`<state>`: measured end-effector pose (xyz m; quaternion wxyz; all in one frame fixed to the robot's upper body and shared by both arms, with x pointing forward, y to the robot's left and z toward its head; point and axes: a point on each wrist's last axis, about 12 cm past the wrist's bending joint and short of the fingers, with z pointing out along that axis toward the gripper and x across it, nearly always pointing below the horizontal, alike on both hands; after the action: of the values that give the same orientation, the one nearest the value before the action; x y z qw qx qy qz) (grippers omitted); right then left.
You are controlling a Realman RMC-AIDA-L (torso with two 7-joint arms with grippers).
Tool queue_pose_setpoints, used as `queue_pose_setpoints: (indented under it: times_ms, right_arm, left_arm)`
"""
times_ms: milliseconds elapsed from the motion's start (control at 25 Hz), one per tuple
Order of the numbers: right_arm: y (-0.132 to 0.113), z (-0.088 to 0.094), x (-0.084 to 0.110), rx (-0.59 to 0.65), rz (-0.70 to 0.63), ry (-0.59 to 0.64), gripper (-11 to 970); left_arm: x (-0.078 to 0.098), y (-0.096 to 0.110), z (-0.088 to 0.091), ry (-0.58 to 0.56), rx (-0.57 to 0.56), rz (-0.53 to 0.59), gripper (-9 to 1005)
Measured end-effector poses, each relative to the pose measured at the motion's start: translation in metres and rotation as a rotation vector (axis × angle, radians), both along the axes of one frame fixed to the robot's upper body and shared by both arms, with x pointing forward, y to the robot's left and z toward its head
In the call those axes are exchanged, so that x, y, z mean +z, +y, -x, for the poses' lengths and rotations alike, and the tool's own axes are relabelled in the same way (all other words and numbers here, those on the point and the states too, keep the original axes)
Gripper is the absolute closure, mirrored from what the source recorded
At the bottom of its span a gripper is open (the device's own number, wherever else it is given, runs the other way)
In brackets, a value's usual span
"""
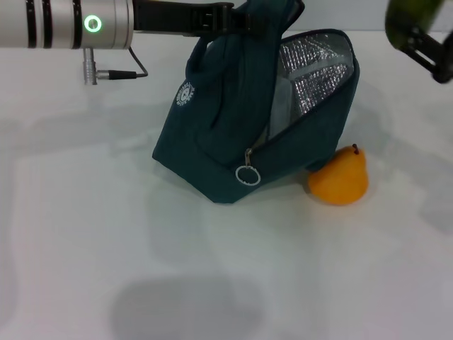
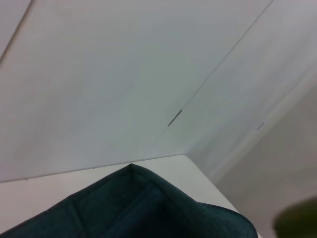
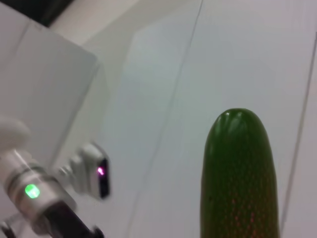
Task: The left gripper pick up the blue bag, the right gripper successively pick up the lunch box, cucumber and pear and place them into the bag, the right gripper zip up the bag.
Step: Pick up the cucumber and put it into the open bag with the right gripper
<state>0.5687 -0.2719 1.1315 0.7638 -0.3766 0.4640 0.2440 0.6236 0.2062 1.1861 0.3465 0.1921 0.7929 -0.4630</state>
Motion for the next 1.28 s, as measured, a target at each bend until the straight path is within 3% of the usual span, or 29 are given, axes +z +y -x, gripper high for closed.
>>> queue_pose_setpoints:
  times_ms: [280,600,1280]
  right_arm:
    - [0.026,-0.017,-0.012,-0.056,0.063,0.004,368]
    - [0.050,-0.023,-0.020,-0.053,0.091,0.018,366]
    - [0.055,-0.021,-0.043,-0.113,0.140,0.122,361]
  left_arm:
    - [0.001,-0.002,-0.001,-0.004,-0.005,0.000,930]
    - [0.002,-0.006,-0.001,-0.010,-0.014,0.001,930]
    - [-0.001,-0.004,0.001,-0.002,-0.009,0.001,930]
